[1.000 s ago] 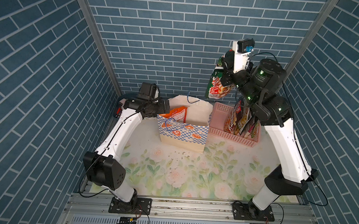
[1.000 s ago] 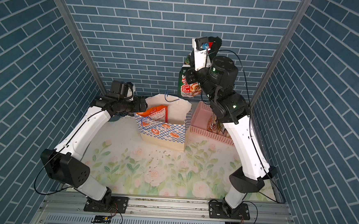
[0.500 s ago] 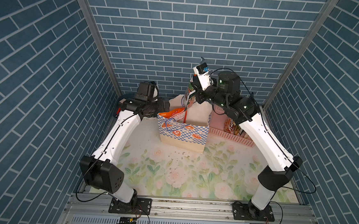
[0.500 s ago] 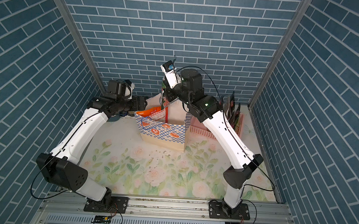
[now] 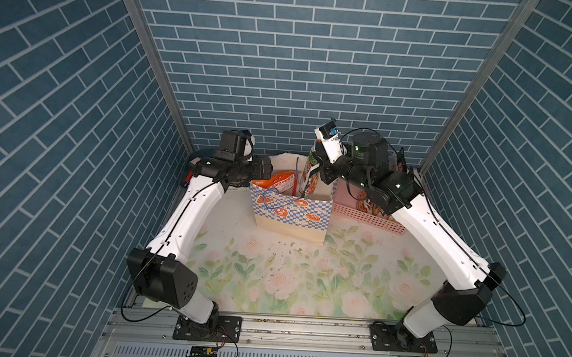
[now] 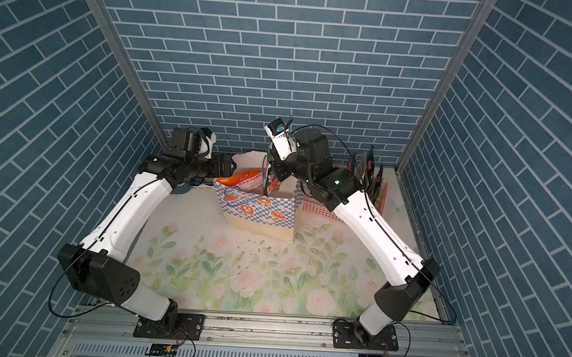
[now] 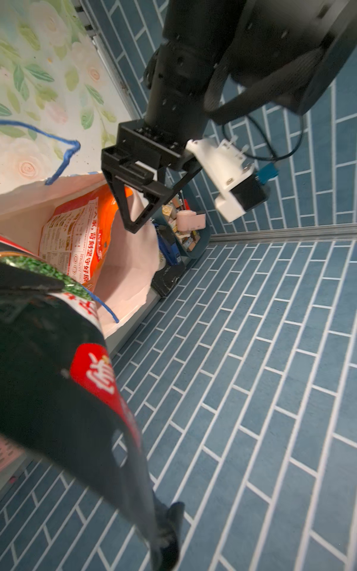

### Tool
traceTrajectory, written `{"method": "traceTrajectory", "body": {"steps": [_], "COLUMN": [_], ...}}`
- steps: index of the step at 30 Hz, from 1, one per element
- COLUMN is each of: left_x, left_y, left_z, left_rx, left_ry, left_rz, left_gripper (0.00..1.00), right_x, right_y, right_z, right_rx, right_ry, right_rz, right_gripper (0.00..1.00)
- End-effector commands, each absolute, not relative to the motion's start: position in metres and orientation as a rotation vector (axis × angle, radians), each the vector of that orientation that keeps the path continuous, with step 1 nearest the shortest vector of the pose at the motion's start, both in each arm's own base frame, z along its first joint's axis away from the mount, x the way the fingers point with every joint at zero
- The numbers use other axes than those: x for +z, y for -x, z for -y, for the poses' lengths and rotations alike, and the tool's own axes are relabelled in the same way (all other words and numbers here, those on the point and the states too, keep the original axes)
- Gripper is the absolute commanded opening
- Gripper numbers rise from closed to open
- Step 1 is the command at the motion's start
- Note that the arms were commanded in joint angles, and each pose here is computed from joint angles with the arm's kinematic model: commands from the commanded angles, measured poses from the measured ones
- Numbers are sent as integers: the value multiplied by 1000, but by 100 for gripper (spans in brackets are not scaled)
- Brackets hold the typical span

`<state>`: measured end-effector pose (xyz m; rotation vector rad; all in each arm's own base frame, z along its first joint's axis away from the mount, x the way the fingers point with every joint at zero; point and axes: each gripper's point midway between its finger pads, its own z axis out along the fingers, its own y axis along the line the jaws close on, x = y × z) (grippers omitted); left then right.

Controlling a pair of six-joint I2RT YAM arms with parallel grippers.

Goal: Place the condiment packets inside the bag
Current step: Place the condiment packet in the paper bag.

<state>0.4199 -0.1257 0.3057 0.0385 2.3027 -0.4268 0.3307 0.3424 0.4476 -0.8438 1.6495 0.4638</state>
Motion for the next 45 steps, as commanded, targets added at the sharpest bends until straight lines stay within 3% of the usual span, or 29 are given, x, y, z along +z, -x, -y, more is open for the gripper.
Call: {"method": "traceTrajectory", "body": {"steps": [1, 10, 24, 36, 45], "left_x": [301, 284, 269, 251, 259], "left_y": [-418, -413, -409, -420, -413], "left_z": [140, 148, 160, 139, 153], "left_rx": [-509, -483, -457, -265, -305], "left_ry": [-121, -200, -262, -184, -200], "left_rz": [-2303, -2363, -2413, -2484, -2473], "left_gripper": [100, 100, 100, 99, 98], "right_x": [517, 546, 482, 397, 373], "right_y": [-318, -318, -350, -343, -351], "right_z": [-328, -315, -297, -313, -286], "right_rx": [521, 499, 408, 372, 312], "right_ry": [721, 652, 614, 904, 696], "right_rz": [-1473, -1418, -1584, -1714, -1892], "right_gripper": [0, 0, 0, 0, 0]}}
